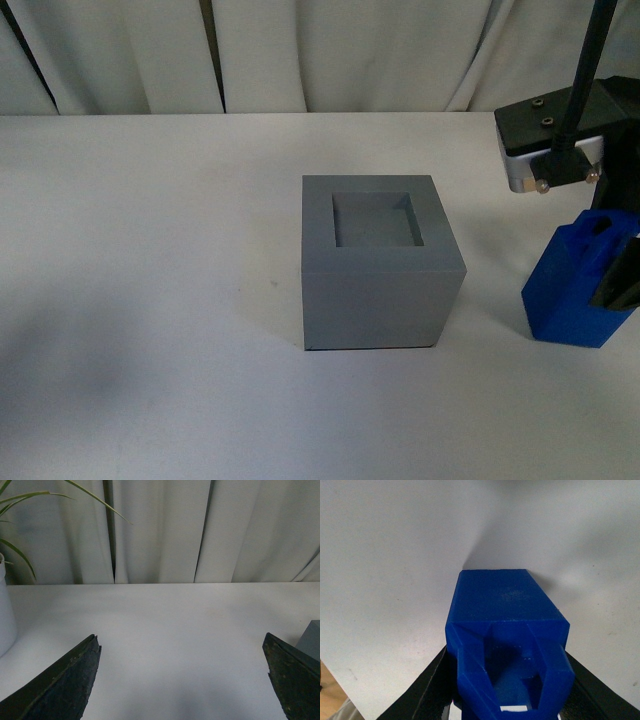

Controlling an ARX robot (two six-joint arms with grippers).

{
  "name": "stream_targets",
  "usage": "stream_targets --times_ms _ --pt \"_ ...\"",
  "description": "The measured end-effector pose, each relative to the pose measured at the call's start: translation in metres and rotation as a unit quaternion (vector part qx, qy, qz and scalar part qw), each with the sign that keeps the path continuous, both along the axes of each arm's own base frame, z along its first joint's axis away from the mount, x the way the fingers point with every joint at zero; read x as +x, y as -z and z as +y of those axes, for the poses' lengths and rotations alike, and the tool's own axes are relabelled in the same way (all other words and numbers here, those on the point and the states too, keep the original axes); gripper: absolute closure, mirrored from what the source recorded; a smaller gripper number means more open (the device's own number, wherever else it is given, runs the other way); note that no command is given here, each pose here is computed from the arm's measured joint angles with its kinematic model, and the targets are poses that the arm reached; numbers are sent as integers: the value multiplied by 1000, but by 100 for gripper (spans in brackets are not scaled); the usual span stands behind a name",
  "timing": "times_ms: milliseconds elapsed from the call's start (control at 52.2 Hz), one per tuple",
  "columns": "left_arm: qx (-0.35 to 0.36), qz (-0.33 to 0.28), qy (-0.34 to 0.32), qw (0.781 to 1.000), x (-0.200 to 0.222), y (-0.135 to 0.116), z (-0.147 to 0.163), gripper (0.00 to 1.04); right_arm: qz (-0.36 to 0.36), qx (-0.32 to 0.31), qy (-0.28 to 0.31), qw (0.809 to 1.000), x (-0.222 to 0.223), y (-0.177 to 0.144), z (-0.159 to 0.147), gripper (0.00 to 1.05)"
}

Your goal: Insert blue part into gray base

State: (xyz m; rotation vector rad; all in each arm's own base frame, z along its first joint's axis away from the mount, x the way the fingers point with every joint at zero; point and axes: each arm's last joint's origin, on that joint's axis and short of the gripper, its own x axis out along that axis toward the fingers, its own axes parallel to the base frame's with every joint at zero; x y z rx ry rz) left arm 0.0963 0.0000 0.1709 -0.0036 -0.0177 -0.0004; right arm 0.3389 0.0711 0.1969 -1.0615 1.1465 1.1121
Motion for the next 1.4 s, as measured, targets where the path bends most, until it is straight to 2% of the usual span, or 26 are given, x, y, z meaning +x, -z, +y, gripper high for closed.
stream_targets --times_ms 134,287,440,574,842,1397 --pt "0 0 0 1000 0 0 0 6 -16 11 -2 1000 5 -19 2 58" --pt "0 0 0 1000 0 0 0 6 -42 33 -12 998 9 -58 11 58" --pt "0 0 0 1000 0 0 0 6 -66 58 -33 996 9 -93 33 58" --pt "0 0 0 1000 0 0 0 6 -77 70 -54 993 9 -110 57 58" --pt "0 0 0 1000 0 0 0 6 -51 72 -82 993 8 -94 94 58" --pt "0 0 0 1000 0 0 0 6 -42 69 -99 992 7 -84 112 58"
